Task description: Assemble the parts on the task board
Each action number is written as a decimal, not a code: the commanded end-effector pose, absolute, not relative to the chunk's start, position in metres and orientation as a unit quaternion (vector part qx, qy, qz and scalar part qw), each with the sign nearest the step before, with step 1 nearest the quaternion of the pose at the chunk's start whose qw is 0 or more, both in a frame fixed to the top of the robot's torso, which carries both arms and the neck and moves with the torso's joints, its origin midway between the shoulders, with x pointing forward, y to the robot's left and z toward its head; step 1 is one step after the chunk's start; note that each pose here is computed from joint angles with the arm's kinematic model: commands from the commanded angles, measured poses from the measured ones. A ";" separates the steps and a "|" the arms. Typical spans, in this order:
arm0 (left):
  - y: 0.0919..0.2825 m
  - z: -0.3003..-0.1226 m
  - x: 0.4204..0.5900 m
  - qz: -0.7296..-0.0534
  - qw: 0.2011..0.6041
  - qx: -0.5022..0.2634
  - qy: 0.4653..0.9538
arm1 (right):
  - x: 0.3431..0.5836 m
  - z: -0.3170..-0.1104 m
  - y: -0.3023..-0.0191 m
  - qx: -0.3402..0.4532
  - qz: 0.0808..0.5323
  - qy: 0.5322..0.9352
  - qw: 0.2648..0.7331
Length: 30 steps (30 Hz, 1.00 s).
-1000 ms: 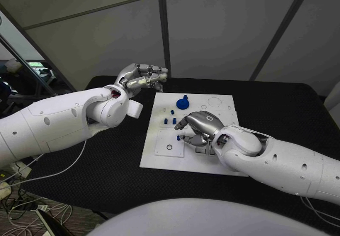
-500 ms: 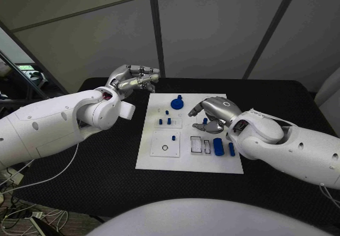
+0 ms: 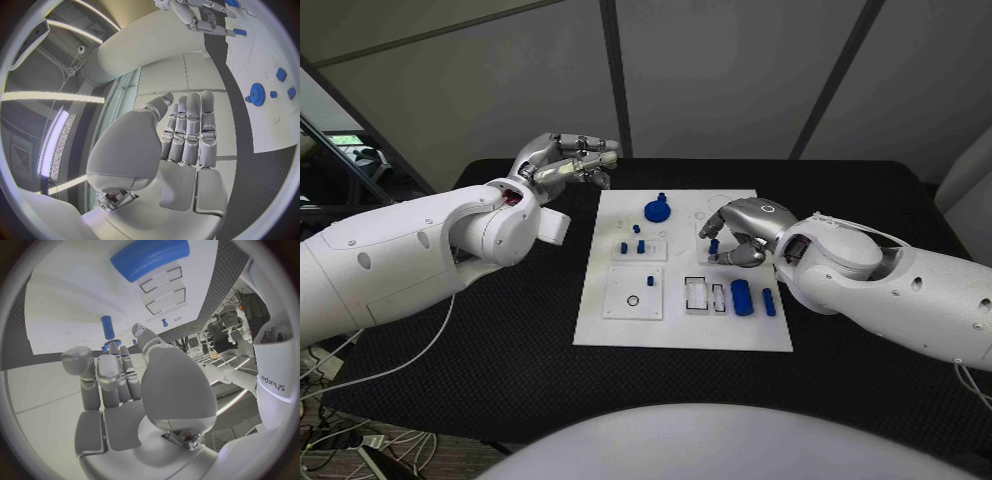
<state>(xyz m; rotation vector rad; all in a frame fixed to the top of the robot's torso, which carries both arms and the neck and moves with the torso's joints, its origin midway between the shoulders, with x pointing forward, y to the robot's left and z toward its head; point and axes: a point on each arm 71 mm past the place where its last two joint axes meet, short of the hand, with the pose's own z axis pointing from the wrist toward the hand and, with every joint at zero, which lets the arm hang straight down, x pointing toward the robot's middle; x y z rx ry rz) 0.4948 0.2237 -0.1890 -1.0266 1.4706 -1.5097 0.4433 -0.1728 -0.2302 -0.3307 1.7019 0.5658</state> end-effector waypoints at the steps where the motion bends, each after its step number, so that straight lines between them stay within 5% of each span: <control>1: 0.223 -0.188 0.495 -0.598 0.384 -0.401 0.578 | 0.445 -0.233 -0.172 -0.153 0.233 0.752 0.598; 30: 0.222 -0.188 0.495 -0.598 0.381 -0.401 0.580 | 0.457 -0.240 -0.173 -0.151 0.207 0.749 0.611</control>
